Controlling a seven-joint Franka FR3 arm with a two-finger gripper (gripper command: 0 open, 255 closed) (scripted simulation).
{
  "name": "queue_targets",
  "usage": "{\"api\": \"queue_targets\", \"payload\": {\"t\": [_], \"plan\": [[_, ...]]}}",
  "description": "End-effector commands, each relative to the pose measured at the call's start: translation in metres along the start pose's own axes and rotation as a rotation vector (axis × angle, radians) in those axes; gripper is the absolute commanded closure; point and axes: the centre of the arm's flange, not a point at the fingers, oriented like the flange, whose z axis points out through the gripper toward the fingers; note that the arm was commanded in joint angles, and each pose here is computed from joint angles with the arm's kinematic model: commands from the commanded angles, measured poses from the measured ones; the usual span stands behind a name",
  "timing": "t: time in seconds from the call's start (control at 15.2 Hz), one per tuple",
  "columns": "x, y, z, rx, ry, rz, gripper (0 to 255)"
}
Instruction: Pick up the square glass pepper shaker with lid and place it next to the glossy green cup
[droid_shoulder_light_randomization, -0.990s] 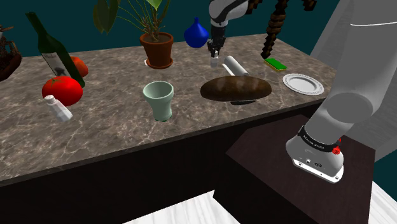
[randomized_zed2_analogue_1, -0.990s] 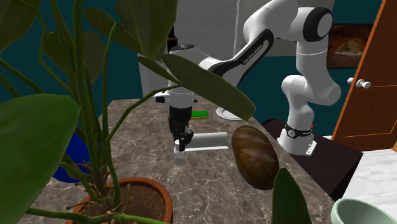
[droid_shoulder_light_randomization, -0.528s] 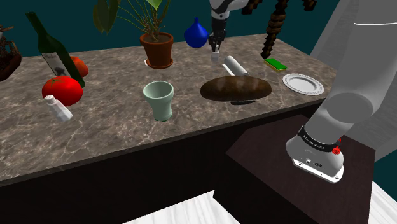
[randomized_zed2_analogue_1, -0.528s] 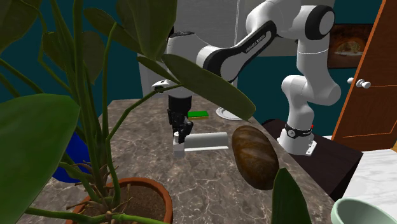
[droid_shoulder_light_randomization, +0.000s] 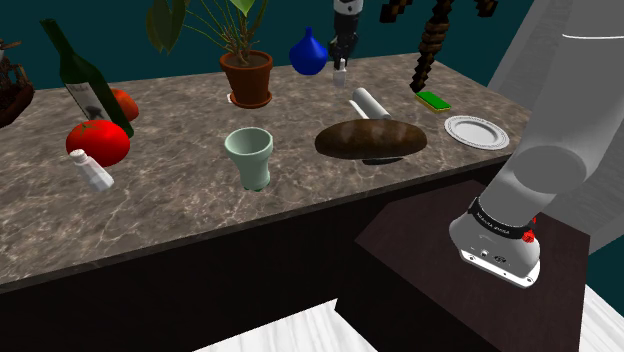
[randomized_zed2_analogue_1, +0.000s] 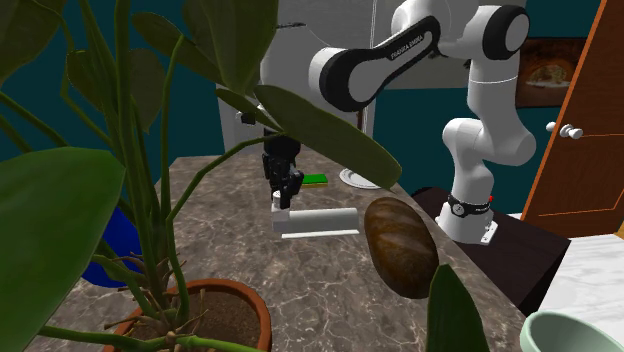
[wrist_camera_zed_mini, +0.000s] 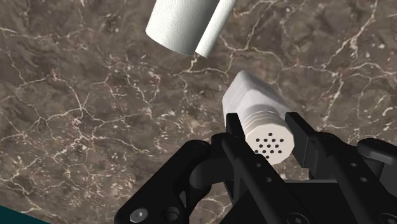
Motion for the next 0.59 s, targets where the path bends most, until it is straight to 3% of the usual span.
{"api": "queue_targets", "payload": {"t": [0.0,0.53], "plan": [[0.001,0.001,-0.010,0.000,0.000,0.000,255],[0.004,0.003,-0.052,0.000,0.000,0.000,255]]}}
